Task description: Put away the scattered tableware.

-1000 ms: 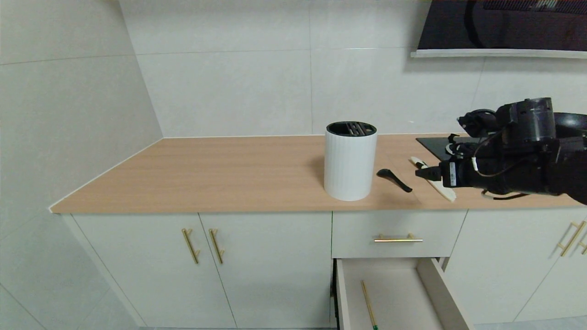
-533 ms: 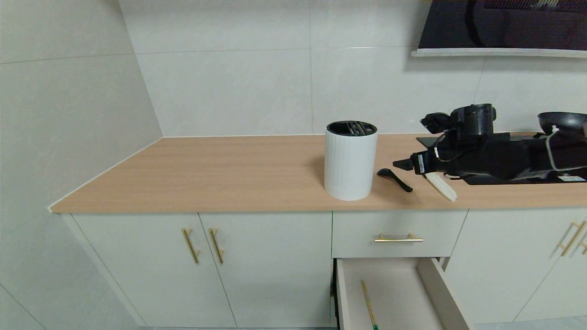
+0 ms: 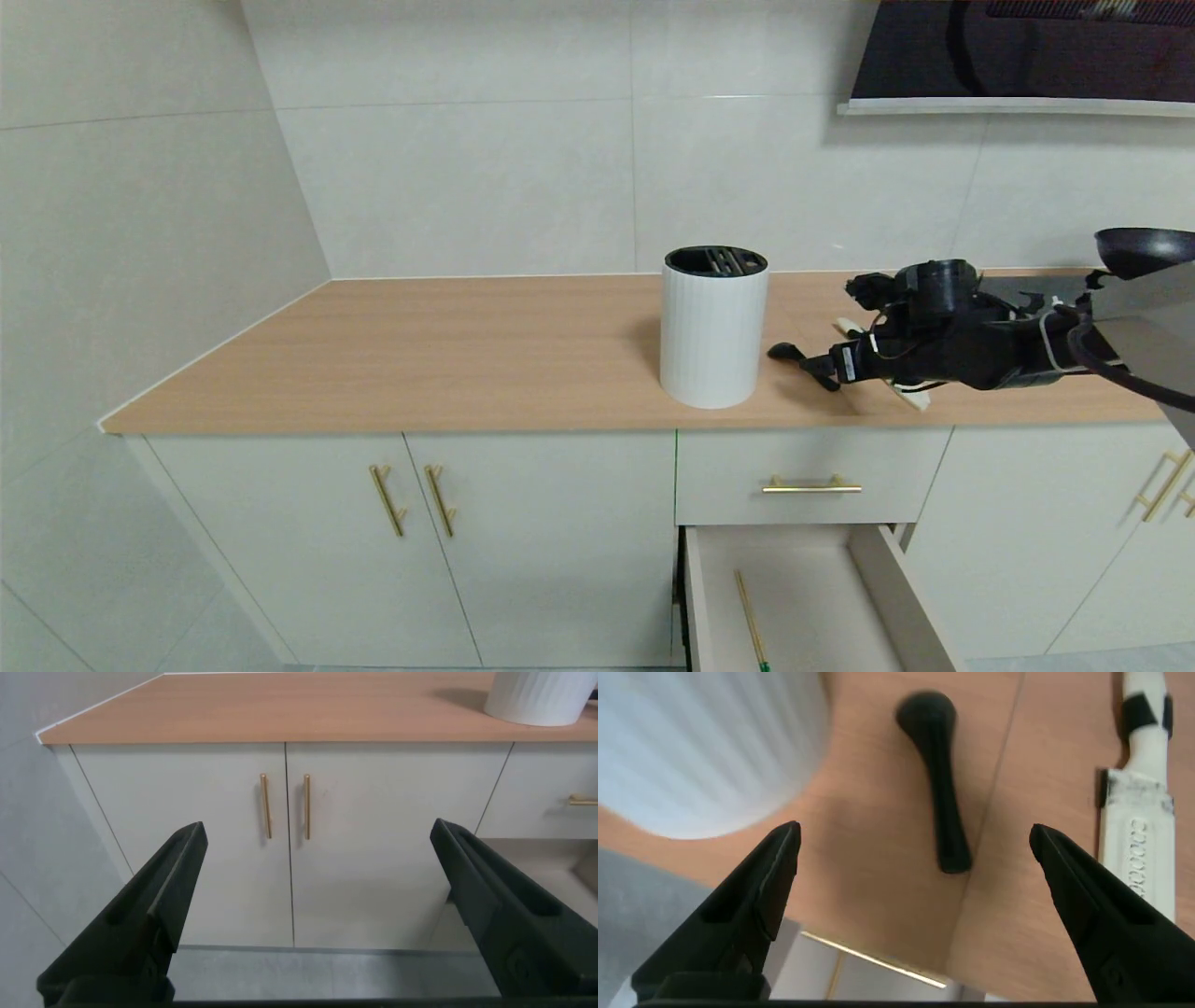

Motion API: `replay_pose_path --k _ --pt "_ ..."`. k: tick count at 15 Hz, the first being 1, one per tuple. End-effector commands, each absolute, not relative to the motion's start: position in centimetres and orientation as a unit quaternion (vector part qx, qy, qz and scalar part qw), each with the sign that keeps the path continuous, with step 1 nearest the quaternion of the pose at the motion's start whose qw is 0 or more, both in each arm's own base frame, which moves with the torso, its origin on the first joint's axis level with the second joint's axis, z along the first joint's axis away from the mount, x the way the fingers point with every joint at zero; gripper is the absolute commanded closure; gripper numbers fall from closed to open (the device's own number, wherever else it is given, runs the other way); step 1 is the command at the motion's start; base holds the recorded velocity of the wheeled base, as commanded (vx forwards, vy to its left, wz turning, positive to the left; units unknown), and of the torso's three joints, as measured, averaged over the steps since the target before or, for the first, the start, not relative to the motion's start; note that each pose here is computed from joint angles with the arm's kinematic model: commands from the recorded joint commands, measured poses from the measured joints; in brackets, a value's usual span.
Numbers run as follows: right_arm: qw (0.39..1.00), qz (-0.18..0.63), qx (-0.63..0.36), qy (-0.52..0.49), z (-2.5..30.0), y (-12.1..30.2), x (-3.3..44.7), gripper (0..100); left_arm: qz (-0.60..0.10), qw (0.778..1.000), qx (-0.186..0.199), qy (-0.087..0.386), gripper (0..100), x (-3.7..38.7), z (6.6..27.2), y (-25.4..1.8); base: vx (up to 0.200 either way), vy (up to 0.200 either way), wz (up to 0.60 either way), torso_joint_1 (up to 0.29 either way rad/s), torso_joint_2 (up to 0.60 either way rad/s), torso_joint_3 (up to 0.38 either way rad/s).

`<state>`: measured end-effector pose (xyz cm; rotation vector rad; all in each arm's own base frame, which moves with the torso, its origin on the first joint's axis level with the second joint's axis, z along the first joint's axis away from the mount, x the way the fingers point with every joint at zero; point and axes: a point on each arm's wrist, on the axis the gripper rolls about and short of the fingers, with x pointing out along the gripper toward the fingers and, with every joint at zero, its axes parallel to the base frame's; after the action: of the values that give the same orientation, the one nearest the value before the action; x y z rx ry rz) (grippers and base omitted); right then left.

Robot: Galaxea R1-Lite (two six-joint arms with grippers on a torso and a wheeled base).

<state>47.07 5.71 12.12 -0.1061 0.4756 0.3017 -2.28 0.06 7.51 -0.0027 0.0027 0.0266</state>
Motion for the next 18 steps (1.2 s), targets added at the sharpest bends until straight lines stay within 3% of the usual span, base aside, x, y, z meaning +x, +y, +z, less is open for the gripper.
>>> replay_pose_path --k 1,6,12,13,18 --pt "0.957 0.147 -0.052 0.243 9.8 5.7 48.3 0 0.014 1.000 -0.002 0.002 0 -2.3 7.5 0.1 0.000 0.000 0.00 0.000 0.00 0.000" --pt "0.959 0.142 -0.050 0.239 7.1 5.1 50.0 0 0.014 1.000 -0.002 0.002 0 -2.3 7.5 0.1 0.000 0.000 0.00 0.000 0.00 0.000" --pt "0.961 0.136 -0.049 0.236 6.1 5.1 50.9 0 0.014 1.000 -0.002 0.002 0 -2.3 7.5 0.1 0.000 0.000 0.00 0.000 0.00 0.000" --pt "0.961 0.135 -0.050 0.236 6.1 5.1 50.9 100 0.014 1.000 -0.002 0.002 0 -2.3 7.5 0.1 0.000 0.000 0.00 0.000 0.00 0.000" --pt "0.961 0.136 -0.048 0.237 6.0 5.2 51.1 100 0.014 1.000 -0.002 0.002 0 -2.3 7.5 0.1 0.000 0.000 0.00 0.000 0.00 0.000"
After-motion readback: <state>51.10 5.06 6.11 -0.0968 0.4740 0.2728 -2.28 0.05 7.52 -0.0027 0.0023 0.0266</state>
